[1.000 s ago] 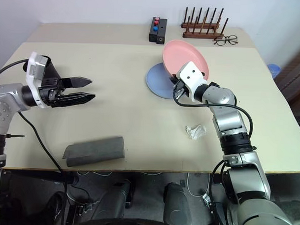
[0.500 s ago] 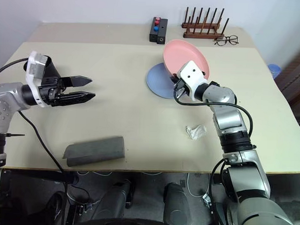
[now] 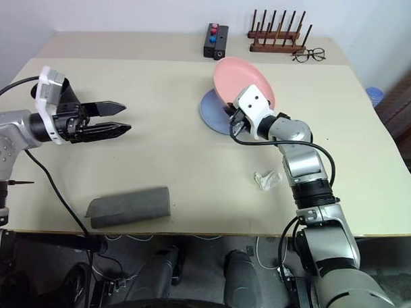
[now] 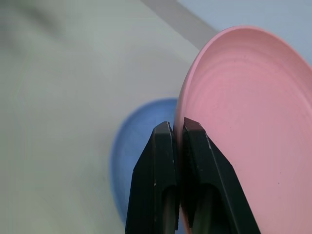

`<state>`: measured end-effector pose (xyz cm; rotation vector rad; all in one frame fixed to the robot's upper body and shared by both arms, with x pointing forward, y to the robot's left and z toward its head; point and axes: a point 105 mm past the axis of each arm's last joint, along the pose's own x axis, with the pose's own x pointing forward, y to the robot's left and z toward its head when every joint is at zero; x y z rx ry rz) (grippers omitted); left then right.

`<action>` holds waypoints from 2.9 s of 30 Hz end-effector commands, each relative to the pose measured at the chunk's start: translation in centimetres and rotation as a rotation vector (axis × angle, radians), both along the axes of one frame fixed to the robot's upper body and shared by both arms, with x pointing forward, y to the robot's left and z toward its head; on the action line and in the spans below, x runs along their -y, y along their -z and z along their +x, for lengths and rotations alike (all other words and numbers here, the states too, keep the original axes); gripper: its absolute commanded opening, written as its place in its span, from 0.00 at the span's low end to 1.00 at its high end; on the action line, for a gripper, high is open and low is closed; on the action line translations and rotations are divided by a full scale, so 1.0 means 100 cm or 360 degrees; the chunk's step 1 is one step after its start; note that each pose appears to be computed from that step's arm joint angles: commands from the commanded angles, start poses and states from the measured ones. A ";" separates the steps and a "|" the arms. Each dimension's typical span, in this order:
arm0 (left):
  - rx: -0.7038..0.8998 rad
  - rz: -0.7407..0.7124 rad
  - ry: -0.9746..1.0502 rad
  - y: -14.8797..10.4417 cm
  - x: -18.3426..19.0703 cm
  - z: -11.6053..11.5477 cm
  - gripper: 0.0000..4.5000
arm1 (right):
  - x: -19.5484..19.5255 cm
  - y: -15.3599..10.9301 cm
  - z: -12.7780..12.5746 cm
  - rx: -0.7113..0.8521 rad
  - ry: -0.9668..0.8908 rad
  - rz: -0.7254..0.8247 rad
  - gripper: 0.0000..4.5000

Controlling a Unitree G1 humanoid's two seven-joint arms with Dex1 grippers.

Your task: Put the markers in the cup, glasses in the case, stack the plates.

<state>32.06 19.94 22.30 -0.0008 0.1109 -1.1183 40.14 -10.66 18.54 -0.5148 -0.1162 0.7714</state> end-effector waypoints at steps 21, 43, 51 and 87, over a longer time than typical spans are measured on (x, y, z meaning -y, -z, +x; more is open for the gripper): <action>0.0063 -0.0003 0.0014 -0.014 -0.001 -0.008 1.00 | -0.016 0.011 0.009 0.0086 -0.0052 -0.0284 0.01; 0.0150 -0.0015 0.0241 -0.009 0.007 -0.029 1.00 | 0.051 -0.035 -0.061 -0.0341 -0.0061 0.0180 0.99; 0.0224 0.0041 0.0374 -0.004 0.011 -0.034 1.00 | 0.092 0.013 -0.112 -0.0708 0.0151 -0.0147 0.99; 0.0275 0.0120 0.0349 0.003 0.007 -0.028 1.00 | 0.080 0.019 -0.094 -0.0665 0.0082 0.0054 0.01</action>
